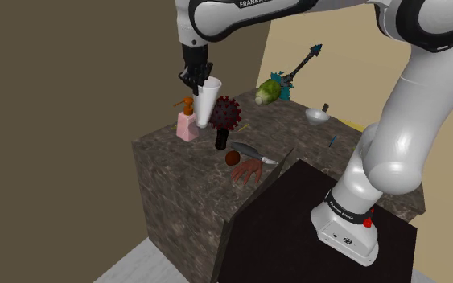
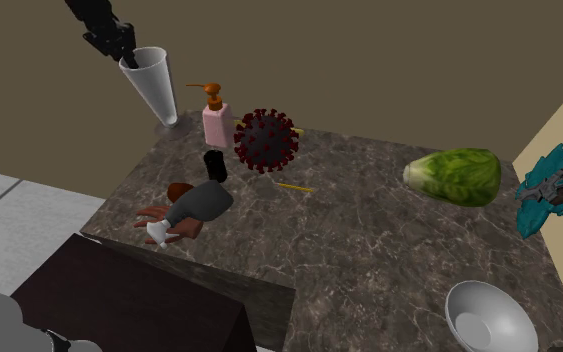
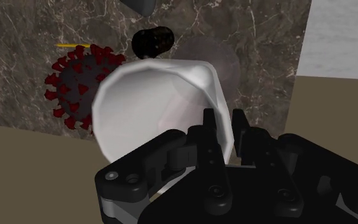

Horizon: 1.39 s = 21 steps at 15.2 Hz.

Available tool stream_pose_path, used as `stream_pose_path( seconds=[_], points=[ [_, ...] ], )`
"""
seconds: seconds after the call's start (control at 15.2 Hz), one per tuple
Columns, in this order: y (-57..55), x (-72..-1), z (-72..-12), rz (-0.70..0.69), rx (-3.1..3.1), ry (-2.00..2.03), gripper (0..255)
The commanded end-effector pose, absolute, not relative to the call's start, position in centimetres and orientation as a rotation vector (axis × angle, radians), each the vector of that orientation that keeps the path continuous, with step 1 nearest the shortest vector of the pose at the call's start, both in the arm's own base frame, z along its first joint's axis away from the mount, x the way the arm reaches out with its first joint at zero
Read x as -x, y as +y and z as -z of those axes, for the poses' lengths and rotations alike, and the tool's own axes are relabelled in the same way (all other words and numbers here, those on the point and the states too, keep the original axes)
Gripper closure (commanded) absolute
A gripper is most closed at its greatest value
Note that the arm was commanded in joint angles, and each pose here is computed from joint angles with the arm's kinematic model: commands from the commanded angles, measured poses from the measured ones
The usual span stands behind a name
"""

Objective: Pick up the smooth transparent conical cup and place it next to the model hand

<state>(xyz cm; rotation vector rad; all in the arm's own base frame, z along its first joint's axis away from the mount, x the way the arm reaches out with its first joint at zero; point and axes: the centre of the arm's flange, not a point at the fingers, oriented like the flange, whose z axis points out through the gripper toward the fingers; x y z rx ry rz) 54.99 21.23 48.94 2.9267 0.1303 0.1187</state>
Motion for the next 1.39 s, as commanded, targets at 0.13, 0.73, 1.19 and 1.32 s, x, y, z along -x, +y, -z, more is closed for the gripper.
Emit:
stream_pose_path(
  seconds=[0.13,0.73,1.19,1.32],
  points=[
    [21.3,-55.0,-46.8,-0.121,-2.927,0.13,255],
    [21.3,-55.0,-42.0,-0.121,-2.927,0.13,255],
    [21.3,-55.0,-38.3,-0.121,-2.927,0.13,255],
    [21.3,-55.0,-37.3,-0.121,-2.927,0.13,255]
  ],
)
